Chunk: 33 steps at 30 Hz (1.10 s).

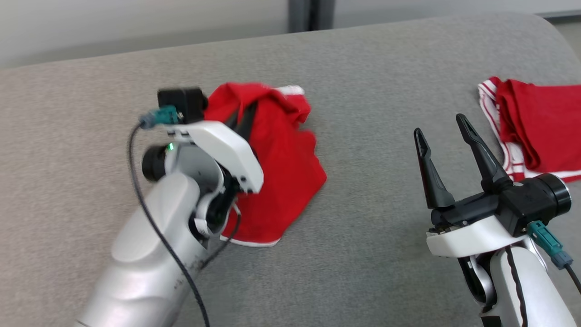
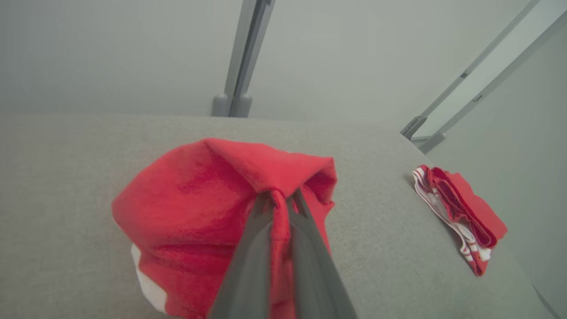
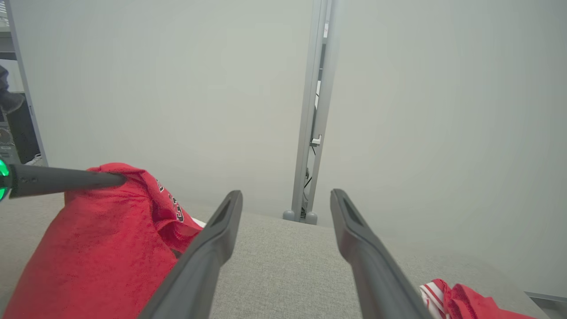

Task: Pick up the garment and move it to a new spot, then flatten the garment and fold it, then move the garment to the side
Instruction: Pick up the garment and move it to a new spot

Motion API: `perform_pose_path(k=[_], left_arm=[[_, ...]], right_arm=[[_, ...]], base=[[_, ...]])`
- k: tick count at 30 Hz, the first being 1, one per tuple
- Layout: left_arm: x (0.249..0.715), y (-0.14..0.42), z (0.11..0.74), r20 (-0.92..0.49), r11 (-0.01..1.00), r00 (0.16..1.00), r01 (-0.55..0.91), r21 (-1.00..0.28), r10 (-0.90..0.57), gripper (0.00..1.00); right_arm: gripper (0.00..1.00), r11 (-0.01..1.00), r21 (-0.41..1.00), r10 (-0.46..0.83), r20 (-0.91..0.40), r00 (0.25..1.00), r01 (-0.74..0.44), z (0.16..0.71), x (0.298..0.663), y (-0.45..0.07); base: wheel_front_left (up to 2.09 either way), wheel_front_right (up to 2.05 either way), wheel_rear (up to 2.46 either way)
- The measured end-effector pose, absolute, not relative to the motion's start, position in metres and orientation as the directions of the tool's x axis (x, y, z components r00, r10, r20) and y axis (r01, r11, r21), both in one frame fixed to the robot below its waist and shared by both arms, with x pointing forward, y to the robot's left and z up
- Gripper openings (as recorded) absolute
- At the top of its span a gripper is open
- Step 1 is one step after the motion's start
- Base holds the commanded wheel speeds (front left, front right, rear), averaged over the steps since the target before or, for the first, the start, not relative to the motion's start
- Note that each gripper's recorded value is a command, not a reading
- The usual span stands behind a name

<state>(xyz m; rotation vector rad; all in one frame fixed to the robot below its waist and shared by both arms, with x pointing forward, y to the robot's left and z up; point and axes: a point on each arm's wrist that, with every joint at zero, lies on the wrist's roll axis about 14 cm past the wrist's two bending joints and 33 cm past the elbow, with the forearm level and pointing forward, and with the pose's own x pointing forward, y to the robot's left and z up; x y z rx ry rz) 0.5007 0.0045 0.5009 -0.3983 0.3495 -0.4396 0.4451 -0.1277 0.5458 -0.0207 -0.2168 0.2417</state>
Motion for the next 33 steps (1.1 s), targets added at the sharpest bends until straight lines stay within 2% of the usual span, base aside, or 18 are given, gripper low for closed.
perform_pose_path(k=[1, 7, 13, 23, 28, 31, 33], left_arm=[[0.497, 0.000, 0.485, -0.286, 0.834, 0.834, 0.317, -0.452, -0.472, 1.00], [0.490, -0.015, 0.441, -0.358, 0.854, 0.797, 0.346, -0.390, -0.486, 1.00], [0.499, 0.007, 0.460, -0.266, 0.859, 0.857, 0.319, -0.400, -0.442, 1.00], [0.504, 0.113, 0.519, -0.043, 0.930, 0.978, 0.180, -0.320, -0.204, 1.00], [0.478, 0.176, 0.526, 0.009, 0.940, 0.999, 0.047, -0.337, -0.047, 1.00], [0.454, 0.207, 0.515, -0.006, 0.963, 1.000, -0.017, -0.269, 0.016, 1.00], [0.438, 0.218, 0.515, 0.008, 0.954, 0.999, -0.049, -0.296, 0.054, 1.00]], right_arm=[[1.00, 0.974, -0.046, 0.228, 0.208, 0.951, -0.223, 0.545, 0.444, -0.132], [1.00, 0.983, -0.045, 0.181, 0.195, 0.964, -0.176, 0.541, 0.443, -0.149], [1.00, 0.981, -0.037, 0.192, 0.200, 0.961, -0.188, 0.543, 0.441, -0.144], [1.00, 0.951, -0.074, 0.309, 0.184, 0.933, -0.300, 0.540, 0.436, -0.109], [1.00, 0.943, -0.067, 0.332, 0.183, 0.925, -0.325, 0.540, 0.434, -0.102], [1.00, 0.937, -0.079, 0.348, 0.161, 0.923, -0.339, 0.534, 0.432, -0.100], [1.00, 0.935, -0.081, 0.353, 0.163, 0.921, -0.344, 0.535, 0.432, -0.098]], base=[[0.00, 0.00, 0.00], [0.00, 0.00, 0.00], [0.00, 0.00, 0.00], [0.00, 0.00, 0.00], [0.00, 0.00, 0.00], [0.00, 0.00, 0.00], [0.00, 0.00, 0.00]])
